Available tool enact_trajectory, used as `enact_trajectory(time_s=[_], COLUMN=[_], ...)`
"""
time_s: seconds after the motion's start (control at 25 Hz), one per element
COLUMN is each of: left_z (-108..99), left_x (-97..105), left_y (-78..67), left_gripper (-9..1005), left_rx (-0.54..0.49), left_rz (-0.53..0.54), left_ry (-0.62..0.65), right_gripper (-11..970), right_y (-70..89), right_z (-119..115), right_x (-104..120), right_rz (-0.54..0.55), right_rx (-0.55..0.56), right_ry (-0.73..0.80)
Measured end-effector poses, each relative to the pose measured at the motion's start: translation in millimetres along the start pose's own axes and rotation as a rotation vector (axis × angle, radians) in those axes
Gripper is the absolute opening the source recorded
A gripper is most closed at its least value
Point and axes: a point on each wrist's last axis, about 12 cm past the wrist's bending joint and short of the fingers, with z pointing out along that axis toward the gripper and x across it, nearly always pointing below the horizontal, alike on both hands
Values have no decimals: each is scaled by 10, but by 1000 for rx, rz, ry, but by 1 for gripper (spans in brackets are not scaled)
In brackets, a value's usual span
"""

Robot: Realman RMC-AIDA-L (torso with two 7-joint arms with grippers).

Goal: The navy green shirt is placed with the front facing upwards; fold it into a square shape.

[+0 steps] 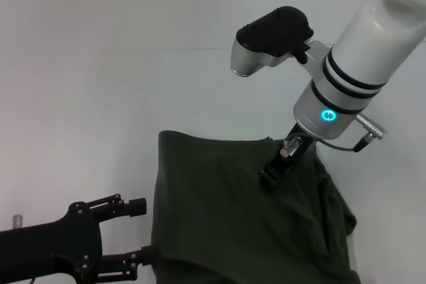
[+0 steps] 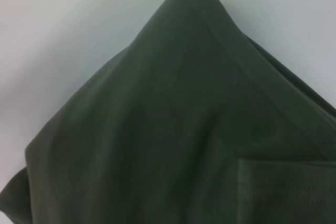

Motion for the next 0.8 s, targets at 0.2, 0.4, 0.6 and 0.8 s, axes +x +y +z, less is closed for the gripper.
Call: enact_trajectory(time_s=[0.2, 0.4, 0.6, 0.8], left_z=[7, 13, 12, 9], left_x=[1, 2, 2, 1], left_y=[-3, -6, -5, -4], left_gripper=[837, 837, 837, 837], left_rx=[2, 4, 3, 2], left_rz=[-1, -1, -1, -1], left_ry=[-1, -1, -2, -3], right_gripper=[169, 62, 20, 19], right_y=[1, -8, -40, -109], right_z=[-9, -9, -28, -119], right_x=[-2, 12, 48, 132], right_rz=[-3, -1, 15, 50], right_rx=[2, 2, 0, -11], right_ry=[0, 5, 3, -33])
